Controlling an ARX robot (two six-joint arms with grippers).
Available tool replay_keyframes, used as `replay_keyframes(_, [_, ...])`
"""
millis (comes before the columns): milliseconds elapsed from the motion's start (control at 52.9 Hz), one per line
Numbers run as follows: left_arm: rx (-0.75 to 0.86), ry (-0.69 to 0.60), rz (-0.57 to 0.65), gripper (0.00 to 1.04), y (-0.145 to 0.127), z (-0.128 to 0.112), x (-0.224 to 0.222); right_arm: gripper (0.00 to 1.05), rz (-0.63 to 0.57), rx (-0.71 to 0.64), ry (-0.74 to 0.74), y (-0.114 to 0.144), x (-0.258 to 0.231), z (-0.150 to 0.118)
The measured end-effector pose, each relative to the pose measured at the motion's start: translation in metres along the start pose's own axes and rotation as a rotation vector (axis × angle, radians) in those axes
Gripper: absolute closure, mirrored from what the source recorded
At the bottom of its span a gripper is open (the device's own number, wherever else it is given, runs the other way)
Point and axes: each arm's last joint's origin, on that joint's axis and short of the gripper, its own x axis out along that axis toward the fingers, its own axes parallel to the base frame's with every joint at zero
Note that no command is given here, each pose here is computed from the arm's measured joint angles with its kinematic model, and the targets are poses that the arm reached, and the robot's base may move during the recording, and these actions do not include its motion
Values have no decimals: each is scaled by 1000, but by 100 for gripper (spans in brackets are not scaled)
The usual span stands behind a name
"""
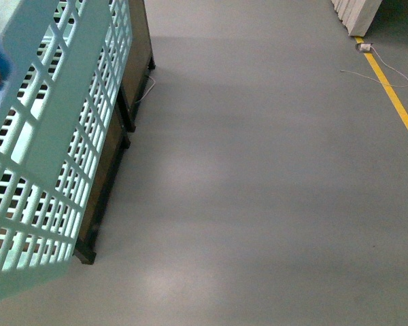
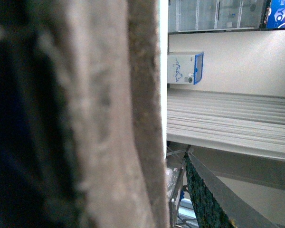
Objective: Pick lemon and mango into basket
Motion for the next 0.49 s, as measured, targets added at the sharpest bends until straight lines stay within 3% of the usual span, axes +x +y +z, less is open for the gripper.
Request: replay_keyframes(491, [-7, 16, 0, 76, 0, -2, 0, 9, -3, 0, 0, 0, 0, 0])
